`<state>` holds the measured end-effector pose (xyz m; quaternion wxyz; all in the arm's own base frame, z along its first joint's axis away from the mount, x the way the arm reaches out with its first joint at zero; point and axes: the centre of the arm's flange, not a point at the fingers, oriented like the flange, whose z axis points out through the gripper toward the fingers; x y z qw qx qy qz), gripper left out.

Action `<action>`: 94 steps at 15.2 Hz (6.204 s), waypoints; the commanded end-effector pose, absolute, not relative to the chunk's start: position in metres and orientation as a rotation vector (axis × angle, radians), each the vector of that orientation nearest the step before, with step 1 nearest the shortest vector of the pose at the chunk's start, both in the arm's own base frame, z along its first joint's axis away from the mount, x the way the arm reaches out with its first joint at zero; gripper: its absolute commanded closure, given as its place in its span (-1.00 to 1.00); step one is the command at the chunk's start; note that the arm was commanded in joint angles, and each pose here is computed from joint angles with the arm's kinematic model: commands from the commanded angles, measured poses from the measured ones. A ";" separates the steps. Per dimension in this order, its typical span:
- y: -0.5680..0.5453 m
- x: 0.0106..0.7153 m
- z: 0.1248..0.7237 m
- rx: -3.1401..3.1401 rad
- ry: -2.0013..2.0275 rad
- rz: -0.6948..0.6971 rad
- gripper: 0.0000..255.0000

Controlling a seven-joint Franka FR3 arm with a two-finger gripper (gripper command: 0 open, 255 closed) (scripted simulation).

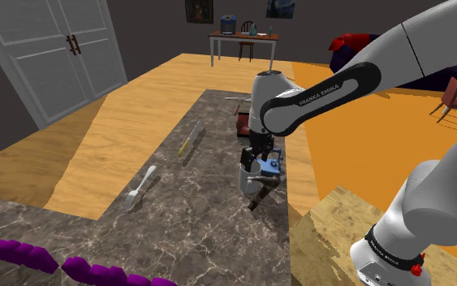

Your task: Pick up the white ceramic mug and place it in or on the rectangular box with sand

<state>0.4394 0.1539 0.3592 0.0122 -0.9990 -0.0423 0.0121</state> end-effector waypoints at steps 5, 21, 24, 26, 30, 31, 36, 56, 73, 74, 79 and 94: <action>0.154 0.437 0.348 -3.117 -0.131 0.072 1.00; 0.153 0.436 0.391 -3.117 -0.131 0.072 1.00; 0.153 0.436 0.407 -3.117 -0.131 0.072 1.00; 0.153 0.436 0.418 -3.117 -0.131 0.072 1.00; 0.153 0.436 0.439 -3.117 -0.131 0.072 1.00; 0.153 0.436 0.444 -3.117 -0.131 0.072 1.00; 0.153 0.436 0.470 -3.117 -0.131 0.072 1.00; -0.032 0.624 0.486 -3.117 -0.131 0.072 1.00; -0.137 0.731 0.468 -3.117 -0.131 0.072 1.00; -0.137 0.731 0.463 -3.117 -0.131 0.072 1.00; -0.137 0.731 0.436 -3.117 -0.131 0.072 1.00; -0.136 0.731 0.401 -3.117 -0.131 0.072 -1.00</action>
